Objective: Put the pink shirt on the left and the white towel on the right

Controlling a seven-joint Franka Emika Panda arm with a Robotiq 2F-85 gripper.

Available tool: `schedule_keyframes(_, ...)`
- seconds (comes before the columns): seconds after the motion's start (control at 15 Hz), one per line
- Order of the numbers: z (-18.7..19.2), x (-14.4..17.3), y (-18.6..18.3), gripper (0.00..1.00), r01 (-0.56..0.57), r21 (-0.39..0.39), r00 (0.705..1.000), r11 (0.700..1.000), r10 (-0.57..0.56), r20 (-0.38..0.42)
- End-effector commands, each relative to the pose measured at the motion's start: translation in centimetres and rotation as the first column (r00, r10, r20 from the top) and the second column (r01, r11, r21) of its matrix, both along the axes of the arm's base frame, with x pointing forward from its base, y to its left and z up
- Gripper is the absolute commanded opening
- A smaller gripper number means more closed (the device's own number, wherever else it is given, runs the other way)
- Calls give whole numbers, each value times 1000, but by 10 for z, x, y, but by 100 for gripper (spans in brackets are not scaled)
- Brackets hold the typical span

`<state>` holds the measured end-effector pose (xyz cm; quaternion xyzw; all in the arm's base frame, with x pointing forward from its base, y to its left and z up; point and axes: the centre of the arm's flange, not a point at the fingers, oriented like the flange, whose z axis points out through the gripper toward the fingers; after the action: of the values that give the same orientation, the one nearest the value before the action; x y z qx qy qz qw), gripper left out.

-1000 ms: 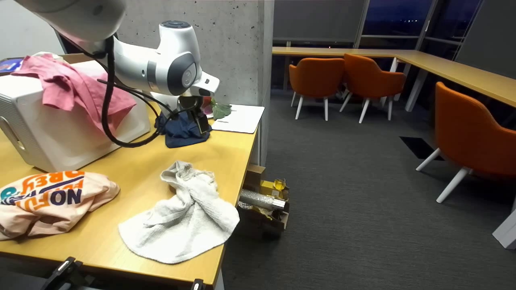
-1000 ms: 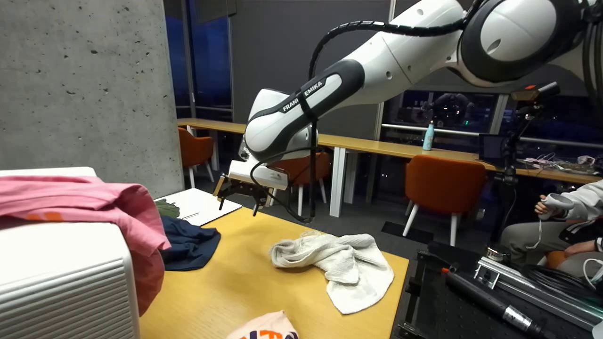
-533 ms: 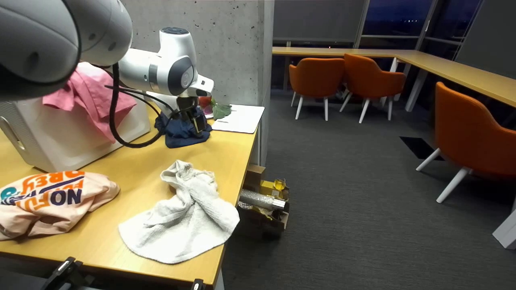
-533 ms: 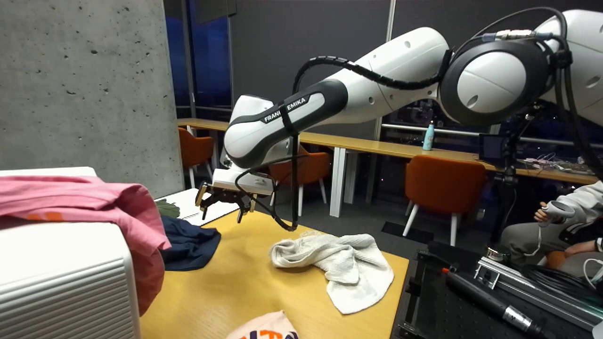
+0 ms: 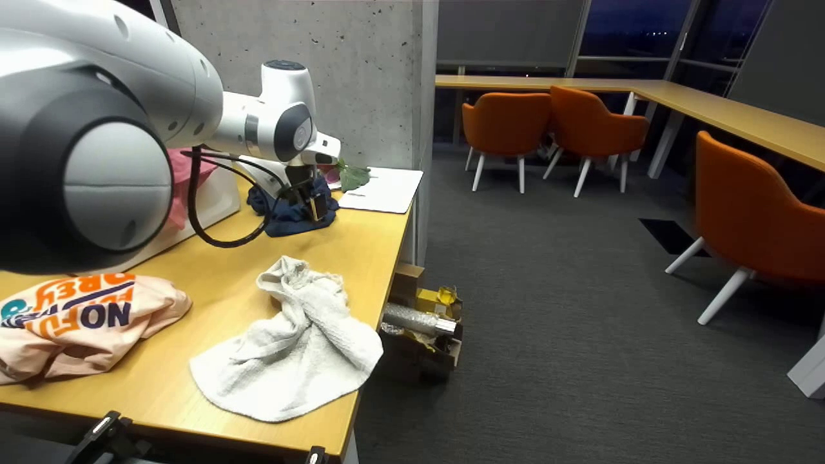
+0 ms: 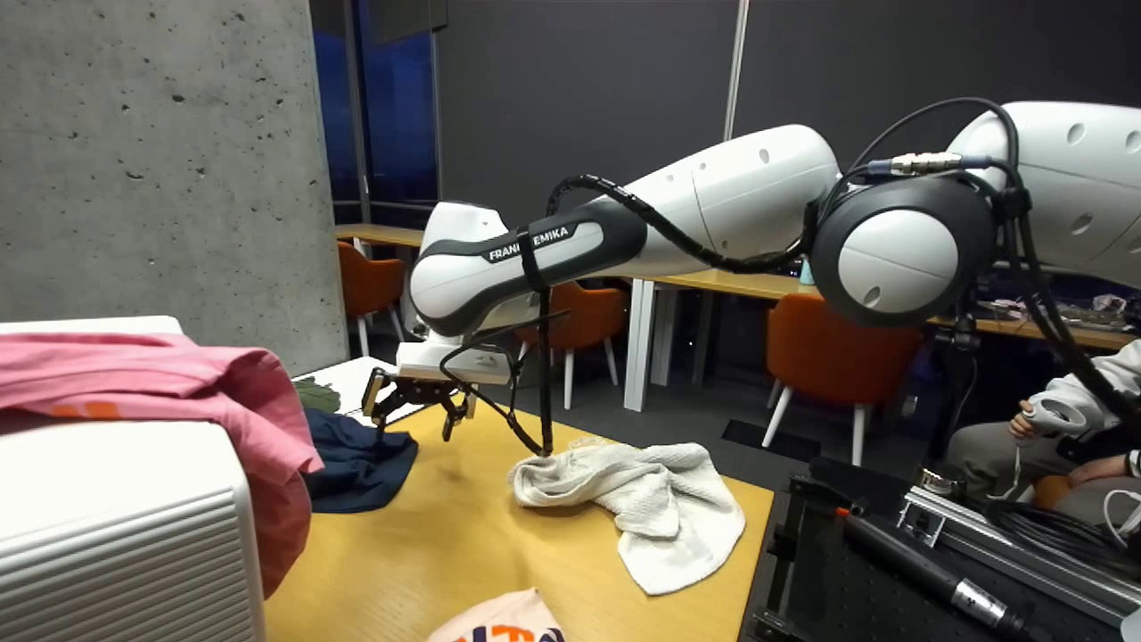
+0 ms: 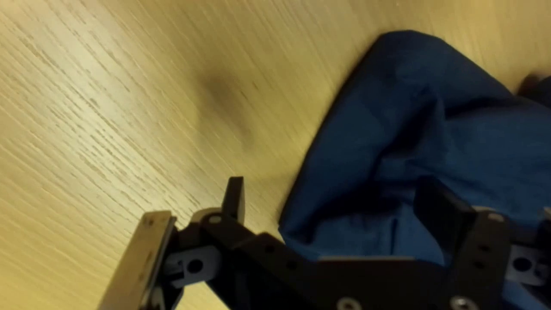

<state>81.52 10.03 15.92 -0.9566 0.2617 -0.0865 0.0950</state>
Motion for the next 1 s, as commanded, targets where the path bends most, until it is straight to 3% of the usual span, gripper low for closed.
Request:
schedule_keyframes(0.0, -23, 72, 9, 100, -29, -8, 999, 1000, 29, -19)
schedule_keyframes(0.4, -45, 68, 7, 100, -37, -8, 998, 999, 36, -60)
schedule_keyframes(0.93, -53, 56, -5, 100, -53, -39, 974, 998, 43, -223)
